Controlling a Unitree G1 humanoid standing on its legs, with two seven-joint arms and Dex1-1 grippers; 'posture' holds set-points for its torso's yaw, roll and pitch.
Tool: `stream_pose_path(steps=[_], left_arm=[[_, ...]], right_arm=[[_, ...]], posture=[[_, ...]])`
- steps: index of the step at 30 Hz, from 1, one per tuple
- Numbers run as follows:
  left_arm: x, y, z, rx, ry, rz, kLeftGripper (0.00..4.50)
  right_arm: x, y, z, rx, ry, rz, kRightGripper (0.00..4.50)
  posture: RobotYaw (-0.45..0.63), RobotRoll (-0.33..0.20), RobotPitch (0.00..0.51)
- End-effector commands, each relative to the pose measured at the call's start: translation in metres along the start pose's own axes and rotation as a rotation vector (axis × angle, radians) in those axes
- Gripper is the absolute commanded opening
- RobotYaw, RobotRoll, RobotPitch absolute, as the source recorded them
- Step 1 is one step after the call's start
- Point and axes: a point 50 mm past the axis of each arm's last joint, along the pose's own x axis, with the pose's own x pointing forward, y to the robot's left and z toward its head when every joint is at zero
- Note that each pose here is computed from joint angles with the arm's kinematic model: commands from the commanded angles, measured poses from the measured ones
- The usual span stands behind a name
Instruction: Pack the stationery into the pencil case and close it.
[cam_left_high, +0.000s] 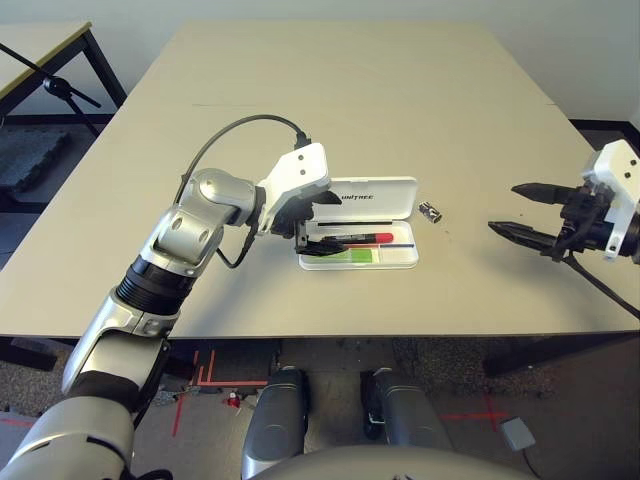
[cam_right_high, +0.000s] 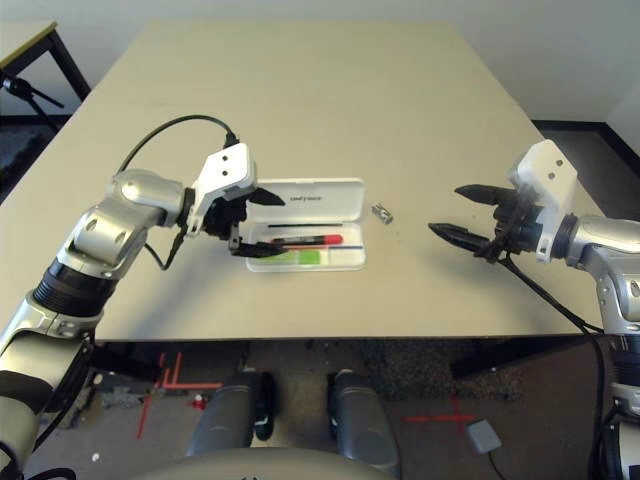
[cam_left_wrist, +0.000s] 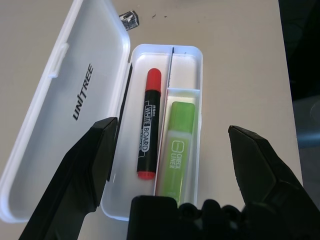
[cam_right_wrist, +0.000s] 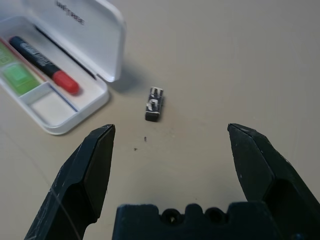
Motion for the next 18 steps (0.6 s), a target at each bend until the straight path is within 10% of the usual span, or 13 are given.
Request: stream_pose_path(steps=[1,18], left_arm=[[-0.013,0.002,-0.009,-0.046,0.003,0.028,4.49],[-0.033,0.007,-0.023,-0.086,0.032,0.132,4.49]], right_arm=[[-0.001,-0.004,-0.001,0.031,0.010,-0.080,4.50],[0.026,-0.017,-0.009,0.185,0.032,-0.293,4.50]], posture=[[0.08,0.000,0.114],[0.13,0.000,0.095]])
